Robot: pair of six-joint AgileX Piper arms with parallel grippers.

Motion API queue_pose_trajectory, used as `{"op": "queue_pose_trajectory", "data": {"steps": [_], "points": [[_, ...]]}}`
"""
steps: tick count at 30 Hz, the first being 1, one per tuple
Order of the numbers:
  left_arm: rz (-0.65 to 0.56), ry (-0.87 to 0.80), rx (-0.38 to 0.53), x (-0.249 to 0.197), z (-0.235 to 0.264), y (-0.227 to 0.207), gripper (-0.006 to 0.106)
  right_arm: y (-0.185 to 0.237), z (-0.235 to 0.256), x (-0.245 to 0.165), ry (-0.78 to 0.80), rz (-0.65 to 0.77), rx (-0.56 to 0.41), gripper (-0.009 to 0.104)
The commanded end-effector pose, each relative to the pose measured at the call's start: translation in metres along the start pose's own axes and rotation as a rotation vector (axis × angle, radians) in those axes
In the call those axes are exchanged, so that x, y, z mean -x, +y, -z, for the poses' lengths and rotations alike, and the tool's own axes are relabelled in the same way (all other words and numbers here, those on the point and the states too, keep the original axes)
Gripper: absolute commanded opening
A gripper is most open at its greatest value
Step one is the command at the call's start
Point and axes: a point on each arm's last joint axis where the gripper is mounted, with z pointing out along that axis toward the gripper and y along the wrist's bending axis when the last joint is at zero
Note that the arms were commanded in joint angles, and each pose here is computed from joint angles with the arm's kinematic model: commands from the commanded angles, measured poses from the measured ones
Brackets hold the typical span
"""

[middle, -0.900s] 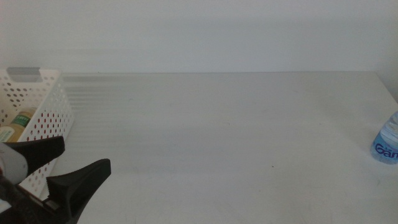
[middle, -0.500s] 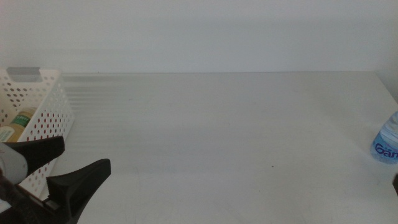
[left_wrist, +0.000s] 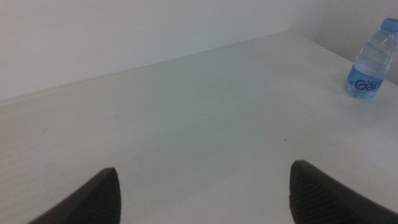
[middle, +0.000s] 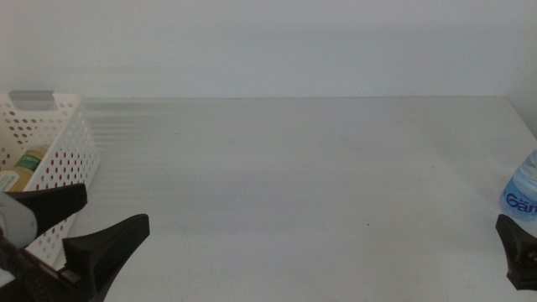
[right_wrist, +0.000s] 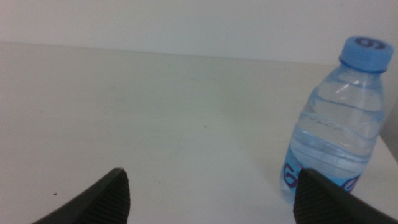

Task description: Use arms to grab the bottles and put them into the dustbin to the left of the table.

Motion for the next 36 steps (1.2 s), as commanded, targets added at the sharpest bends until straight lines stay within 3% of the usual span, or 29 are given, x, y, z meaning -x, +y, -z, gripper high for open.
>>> {"op": "queue_pose_trajectory", "data": {"steps": [1, 10, 18, 26, 36], "points": [[0.012, -0.089, -0.011, 0.014, 0.002, -0.002, 0.088, 0.000, -0.007, 0.016, -0.122, 0.000, 0.005, 0.075], [0.012, -0.089, -0.011, 0.014, 0.002, -0.002, 0.088, -0.001, -0.016, 0.014, -0.145, -0.011, 0.005, 0.075], [0.013, -0.089, -0.011, 0.014, 0.002, -0.002, 0.088, -0.027, -0.019, 0.008, -0.118, -0.104, -0.203, 0.075], [0.012, -0.089, -0.011, 0.014, 0.002, -0.002, 0.088, -0.046, -0.024, -0.001, -0.095, -0.115, -0.312, 0.075], [0.012, -0.089, -0.011, 0.014, 0.002, -0.002, 0.088, -0.054, -0.062, 0.003, -0.102, -0.054, -0.296, 0.075]]}}
